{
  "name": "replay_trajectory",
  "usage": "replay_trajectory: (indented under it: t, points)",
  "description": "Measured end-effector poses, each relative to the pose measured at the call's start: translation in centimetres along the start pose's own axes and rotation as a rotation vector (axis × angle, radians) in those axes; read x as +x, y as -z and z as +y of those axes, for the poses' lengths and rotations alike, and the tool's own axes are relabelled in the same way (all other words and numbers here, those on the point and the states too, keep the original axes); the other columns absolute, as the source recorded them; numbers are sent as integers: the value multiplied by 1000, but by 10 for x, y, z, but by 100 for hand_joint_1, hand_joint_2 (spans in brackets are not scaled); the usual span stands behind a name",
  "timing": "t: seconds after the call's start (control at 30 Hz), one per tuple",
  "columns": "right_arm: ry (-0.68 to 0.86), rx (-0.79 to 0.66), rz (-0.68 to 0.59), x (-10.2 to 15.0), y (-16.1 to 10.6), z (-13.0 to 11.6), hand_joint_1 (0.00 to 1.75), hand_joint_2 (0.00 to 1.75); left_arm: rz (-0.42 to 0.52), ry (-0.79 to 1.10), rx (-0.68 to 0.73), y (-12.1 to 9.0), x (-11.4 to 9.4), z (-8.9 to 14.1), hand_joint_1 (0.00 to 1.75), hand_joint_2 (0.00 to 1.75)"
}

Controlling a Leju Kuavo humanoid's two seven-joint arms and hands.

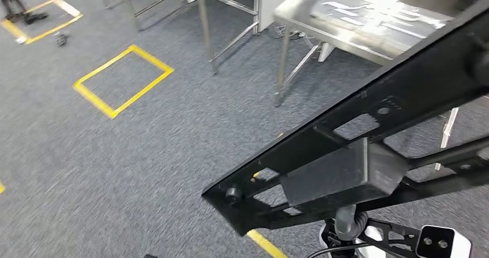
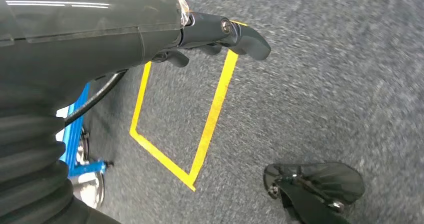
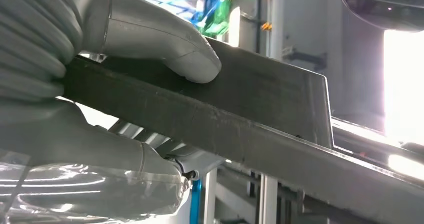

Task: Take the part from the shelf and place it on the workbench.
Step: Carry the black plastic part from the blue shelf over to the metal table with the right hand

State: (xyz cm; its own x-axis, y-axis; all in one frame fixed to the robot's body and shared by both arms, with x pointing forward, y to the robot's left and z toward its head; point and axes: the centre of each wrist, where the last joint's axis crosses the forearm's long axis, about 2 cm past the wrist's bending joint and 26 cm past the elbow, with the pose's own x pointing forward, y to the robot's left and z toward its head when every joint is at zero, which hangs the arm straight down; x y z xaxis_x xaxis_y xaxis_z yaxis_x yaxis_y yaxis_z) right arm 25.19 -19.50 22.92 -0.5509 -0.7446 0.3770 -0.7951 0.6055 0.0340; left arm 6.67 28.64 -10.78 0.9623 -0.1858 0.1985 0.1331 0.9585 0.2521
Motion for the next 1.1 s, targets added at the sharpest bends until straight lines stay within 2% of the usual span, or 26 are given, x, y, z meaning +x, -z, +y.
replay_trajectory:
  t: [1.1]
  points:
    - [13, -8, 20, -5, -4, -5, 175, 175, -1, -20, -7, 0, 0, -1, 0, 175]
